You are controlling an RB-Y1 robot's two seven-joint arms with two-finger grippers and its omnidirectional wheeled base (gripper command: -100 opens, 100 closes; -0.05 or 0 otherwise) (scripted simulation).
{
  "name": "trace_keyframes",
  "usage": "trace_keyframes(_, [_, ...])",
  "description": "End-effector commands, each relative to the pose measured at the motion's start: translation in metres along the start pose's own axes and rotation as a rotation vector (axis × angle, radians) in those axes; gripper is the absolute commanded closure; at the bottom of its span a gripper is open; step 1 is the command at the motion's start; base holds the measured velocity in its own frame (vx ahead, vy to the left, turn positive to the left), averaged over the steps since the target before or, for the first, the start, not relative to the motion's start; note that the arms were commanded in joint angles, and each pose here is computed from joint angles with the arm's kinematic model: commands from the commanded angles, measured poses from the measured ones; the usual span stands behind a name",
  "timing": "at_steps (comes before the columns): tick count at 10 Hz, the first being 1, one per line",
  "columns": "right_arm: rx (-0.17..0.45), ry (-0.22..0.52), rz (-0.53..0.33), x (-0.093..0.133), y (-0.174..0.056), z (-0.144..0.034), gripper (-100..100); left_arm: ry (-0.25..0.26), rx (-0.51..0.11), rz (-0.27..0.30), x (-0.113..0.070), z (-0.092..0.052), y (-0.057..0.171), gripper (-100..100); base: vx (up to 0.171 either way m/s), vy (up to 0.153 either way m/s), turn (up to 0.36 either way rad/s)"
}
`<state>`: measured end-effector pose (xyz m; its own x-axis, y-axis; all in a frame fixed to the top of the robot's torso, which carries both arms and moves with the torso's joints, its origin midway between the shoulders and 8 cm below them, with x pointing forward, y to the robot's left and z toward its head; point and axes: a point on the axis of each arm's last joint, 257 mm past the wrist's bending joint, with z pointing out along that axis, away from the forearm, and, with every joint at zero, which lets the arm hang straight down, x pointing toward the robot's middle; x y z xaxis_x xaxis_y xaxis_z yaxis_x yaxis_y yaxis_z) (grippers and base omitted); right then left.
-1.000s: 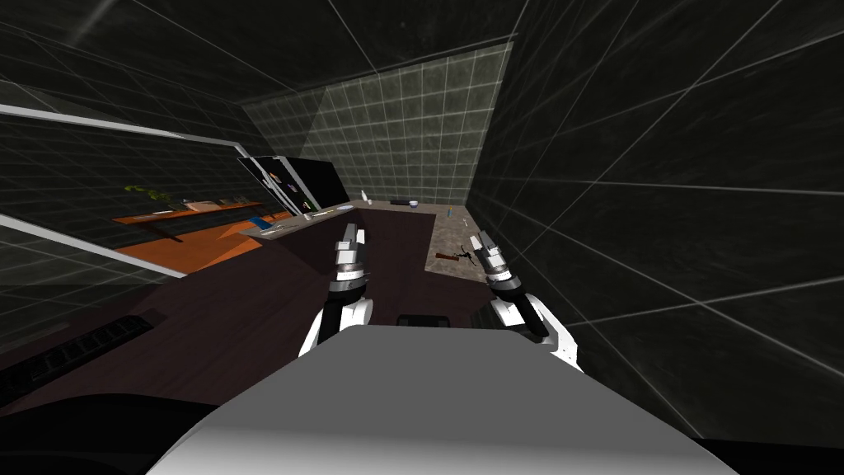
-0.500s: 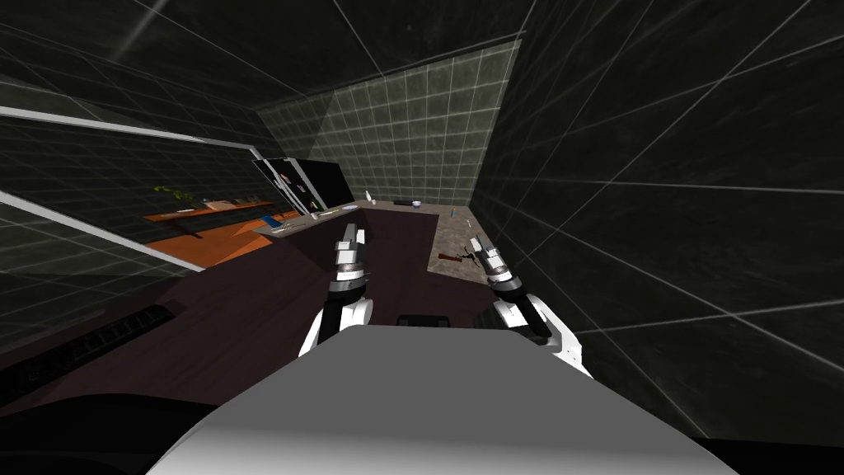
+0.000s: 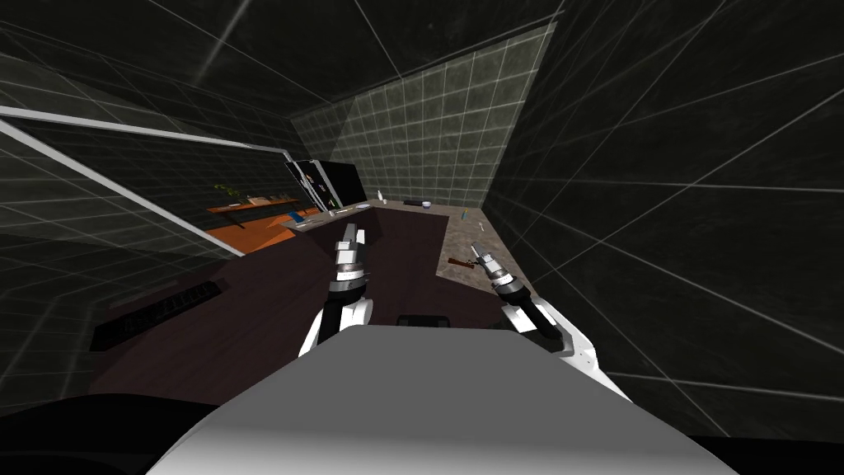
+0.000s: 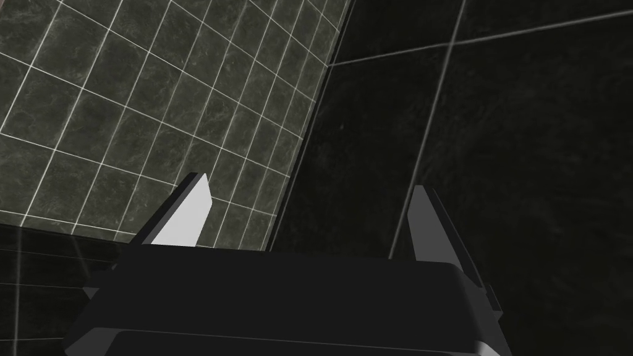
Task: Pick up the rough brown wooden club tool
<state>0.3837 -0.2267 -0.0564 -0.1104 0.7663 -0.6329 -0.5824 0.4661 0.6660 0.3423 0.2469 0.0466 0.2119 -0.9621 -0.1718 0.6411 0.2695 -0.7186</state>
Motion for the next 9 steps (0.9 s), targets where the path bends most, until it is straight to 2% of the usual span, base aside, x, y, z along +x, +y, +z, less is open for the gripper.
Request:
trace_keyframes(1, [0.007,0.006,-0.006,-0.0003,-0.0023,-0.0017,-100,0.0,0.0,0.0,0.0,0.0,0.0,0,0.003,0.002,0.011])
trace_keyframes(8, [0.007,0.006,-0.006,-0.0003,-0.0023,-0.0017,-100,0.0,0.0,0.0,0.0,0.0,0.0,0,0.0,0.0,0.001])
trace_keyframes(9, [0.01,0.032,-0.048,-0.0018,-0.0055,0.0006,-100,0.0,0.0,0.0,0.0,0.0,0.0,0,-0.033,0.016,0.08])
